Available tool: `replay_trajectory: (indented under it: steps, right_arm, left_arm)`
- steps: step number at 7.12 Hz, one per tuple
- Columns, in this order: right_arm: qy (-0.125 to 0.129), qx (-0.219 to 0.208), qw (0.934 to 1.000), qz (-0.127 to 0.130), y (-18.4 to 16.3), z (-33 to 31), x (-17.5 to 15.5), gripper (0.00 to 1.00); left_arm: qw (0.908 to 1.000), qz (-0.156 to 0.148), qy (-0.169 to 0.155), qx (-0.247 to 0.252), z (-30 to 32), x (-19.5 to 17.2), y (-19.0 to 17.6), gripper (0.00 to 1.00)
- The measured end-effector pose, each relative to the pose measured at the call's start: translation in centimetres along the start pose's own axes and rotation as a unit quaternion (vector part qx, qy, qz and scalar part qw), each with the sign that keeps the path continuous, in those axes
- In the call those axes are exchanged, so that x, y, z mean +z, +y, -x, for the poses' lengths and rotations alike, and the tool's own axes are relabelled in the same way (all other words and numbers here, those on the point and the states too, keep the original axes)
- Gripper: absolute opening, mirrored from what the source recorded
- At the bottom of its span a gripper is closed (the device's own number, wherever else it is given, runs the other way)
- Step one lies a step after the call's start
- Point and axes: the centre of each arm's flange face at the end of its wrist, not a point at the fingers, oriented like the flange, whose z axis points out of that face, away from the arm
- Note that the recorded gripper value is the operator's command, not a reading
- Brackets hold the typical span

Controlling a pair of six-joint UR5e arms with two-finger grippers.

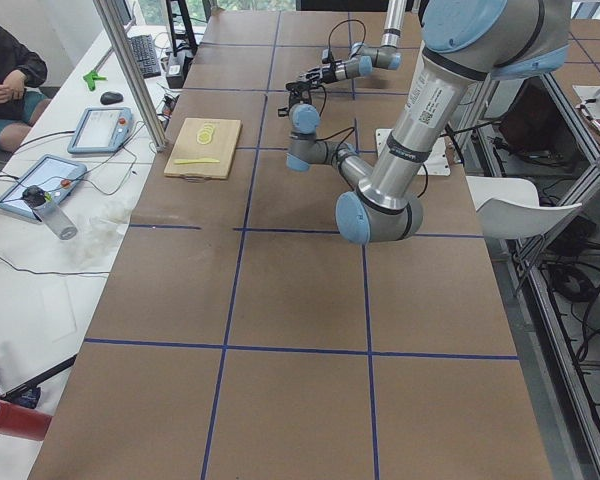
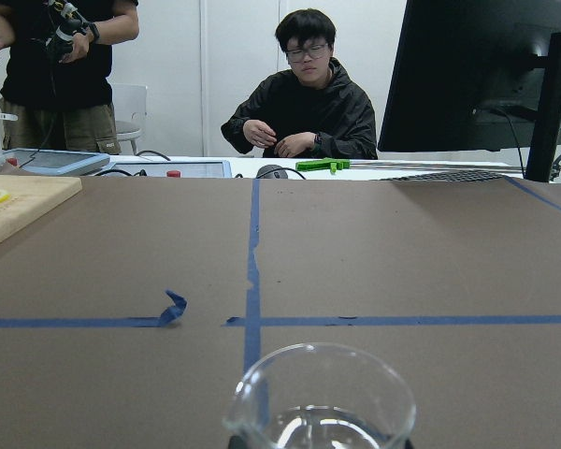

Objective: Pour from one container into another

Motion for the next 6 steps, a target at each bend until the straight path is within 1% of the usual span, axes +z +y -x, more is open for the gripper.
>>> replay_trajectory:
  steps: [1,3,4,6]
  right_arm:
    - [-0.004,-0.008,0.9999,-0.005,-0.6,0.2,0.0,0.00]
    - [-0.019,-0.059,0.9979,-0.021,-2.3,0.3,0.0,0.00]
    - [-0.029,-0.066,0.9971,-0.026,-2.9,0.5,-0.2,0.00]
    - [-0.050,-0.048,0.9972,-0.028,-3.9,3.9,-0.6,0.00]
  left_arm:
    - [1.0000,0.000,0.000,0.000,0.0,0.0,0.0,0.00]
    - [1.0000,0.001,0.000,0.000,0.0,0.0,0.1,0.00]
    - [1.0000,0.001,0.000,0.000,0.0,-0.1,0.2,0.00]
    - [1.0000,0.000,-0.001,0.000,0.0,-0.1,0.2,0.00]
